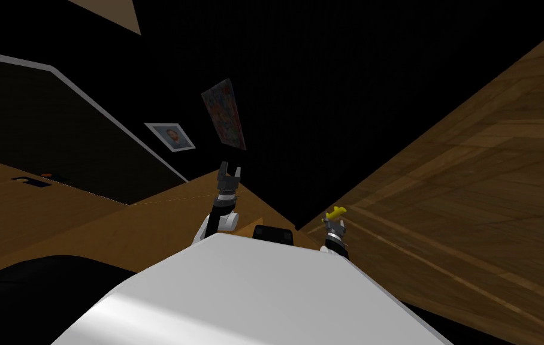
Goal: Pull the door open
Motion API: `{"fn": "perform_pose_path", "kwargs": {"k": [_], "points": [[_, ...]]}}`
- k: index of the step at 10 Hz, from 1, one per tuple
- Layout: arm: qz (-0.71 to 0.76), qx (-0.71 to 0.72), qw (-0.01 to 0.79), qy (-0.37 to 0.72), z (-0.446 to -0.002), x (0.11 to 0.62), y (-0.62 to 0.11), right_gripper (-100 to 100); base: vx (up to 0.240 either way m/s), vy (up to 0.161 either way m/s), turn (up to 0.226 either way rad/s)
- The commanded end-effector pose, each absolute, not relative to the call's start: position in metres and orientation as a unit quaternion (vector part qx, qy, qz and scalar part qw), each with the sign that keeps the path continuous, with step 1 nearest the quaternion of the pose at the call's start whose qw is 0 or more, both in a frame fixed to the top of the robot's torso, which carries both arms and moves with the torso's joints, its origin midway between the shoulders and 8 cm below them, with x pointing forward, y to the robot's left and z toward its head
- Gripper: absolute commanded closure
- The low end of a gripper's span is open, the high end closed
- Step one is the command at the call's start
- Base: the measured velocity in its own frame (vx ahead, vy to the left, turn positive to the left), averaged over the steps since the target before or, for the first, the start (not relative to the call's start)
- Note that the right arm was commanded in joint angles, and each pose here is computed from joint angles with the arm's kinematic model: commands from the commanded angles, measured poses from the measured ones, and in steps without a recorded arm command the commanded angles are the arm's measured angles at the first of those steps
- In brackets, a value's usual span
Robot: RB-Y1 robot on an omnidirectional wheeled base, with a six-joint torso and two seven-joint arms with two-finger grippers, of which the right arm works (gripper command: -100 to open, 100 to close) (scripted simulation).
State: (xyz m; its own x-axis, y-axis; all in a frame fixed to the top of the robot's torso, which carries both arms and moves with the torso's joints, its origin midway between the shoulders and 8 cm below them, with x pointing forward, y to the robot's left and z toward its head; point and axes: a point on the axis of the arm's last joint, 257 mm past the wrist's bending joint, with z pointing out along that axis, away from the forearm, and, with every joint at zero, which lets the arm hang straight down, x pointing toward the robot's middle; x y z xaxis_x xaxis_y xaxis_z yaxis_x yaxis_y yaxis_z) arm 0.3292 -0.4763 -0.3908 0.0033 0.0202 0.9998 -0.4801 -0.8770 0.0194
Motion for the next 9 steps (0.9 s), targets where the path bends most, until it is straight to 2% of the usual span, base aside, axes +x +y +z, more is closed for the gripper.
{"fn": "perform_pose_path", "kwargs": {"k": [1,2,3,8,9], "points": [[0.686,0.683,0.184,-0.171,-0.392,0.324,-0.487,-100,0.138,0.026,-0.007],[0.684,0.686,0.183,-0.170,-0.393,0.324,-0.480,-100,0.038,0.025,-0.037],[0.684,0.686,0.183,-0.170,-0.393,0.324,-0.480,100,-0.020,0.007,0.034],[0.684,0.686,0.183,-0.170,-0.393,0.324,-0.480,100,-0.006,-0.006,0.001],[0.686,0.687,0.174,-0.162,-0.393,0.325,-0.474,100,-0.114,-0.035,0.054]]}}
